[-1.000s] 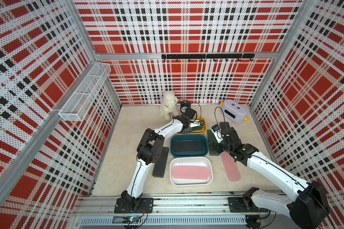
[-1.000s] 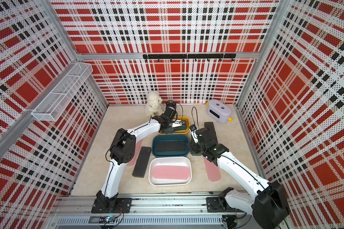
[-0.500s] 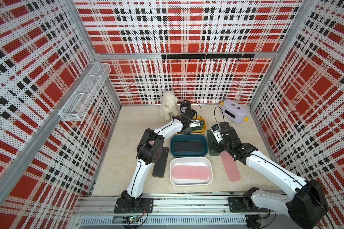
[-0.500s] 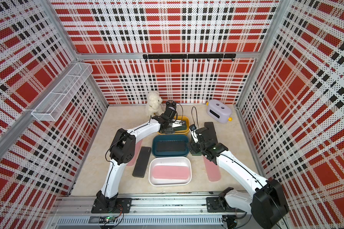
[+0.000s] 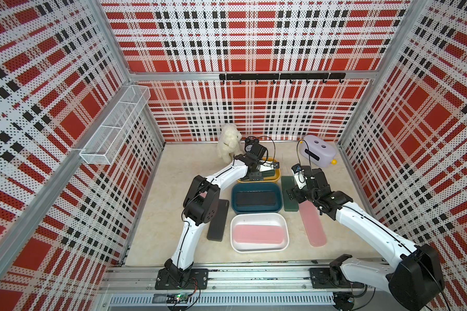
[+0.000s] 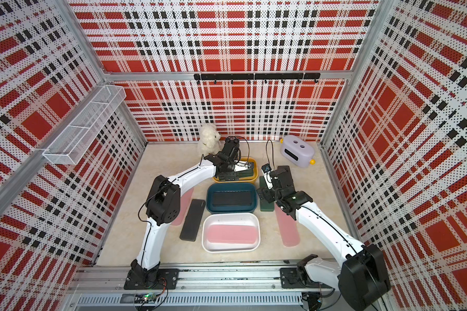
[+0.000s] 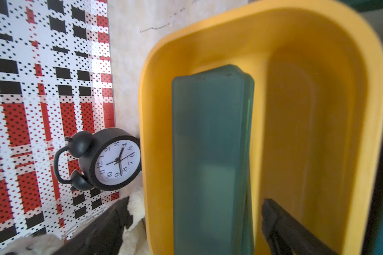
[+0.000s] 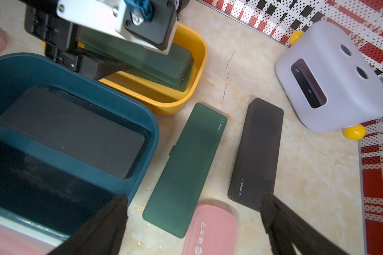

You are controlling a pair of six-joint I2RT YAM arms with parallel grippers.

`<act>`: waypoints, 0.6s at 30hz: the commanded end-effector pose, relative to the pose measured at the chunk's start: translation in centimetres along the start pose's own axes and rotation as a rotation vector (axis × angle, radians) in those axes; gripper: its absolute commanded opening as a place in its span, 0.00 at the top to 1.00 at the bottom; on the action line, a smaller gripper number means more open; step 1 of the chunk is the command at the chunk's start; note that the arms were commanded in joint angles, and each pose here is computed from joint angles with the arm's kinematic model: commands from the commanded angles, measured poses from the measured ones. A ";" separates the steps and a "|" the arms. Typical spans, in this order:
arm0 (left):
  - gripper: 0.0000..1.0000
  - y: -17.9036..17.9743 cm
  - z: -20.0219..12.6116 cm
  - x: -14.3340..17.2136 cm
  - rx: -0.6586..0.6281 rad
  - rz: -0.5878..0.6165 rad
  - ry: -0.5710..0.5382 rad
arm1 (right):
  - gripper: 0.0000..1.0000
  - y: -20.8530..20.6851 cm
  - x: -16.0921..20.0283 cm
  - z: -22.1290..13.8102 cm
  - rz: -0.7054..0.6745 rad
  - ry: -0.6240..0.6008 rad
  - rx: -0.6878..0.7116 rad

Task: Place the pencil cases by color into the storage box
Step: Place the pencil case at the storage box, then pick up the pencil case from the center of the board.

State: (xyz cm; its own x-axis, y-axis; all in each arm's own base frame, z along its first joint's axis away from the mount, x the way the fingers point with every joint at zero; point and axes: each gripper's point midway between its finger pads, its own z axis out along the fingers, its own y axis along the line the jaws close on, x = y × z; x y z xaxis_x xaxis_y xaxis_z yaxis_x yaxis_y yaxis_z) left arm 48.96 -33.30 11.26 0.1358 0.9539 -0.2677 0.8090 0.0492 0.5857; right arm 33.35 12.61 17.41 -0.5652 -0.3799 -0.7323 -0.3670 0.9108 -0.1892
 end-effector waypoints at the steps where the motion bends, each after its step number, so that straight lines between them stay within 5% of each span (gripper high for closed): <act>1: 0.03 0.5 -2.5 -2.0 0.029 0.018 -0.063 | 0.00 -0.8 -1.0 0.1 0.014 -0.017 0.025; 7: 0.04 1.6 -4.8 -2.9 0.019 -0.006 -0.109 | 0.00 -3.2 -0.1 0.6 0.063 0.007 0.081; 18: 0.06 6.3 -13.7 -5.7 -0.119 -0.200 -0.329 | 0.00 -8.0 2.4 3.2 0.202 0.160 0.124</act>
State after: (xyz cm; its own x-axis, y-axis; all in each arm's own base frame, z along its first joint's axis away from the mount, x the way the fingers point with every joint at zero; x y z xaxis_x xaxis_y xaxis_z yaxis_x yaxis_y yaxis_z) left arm 46.26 -34.23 22.50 0.1682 0.8528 -0.4944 0.7933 0.1806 0.5814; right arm 36.88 5.31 15.32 -0.7028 -0.2415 -0.6691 -0.1667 0.9703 -0.1751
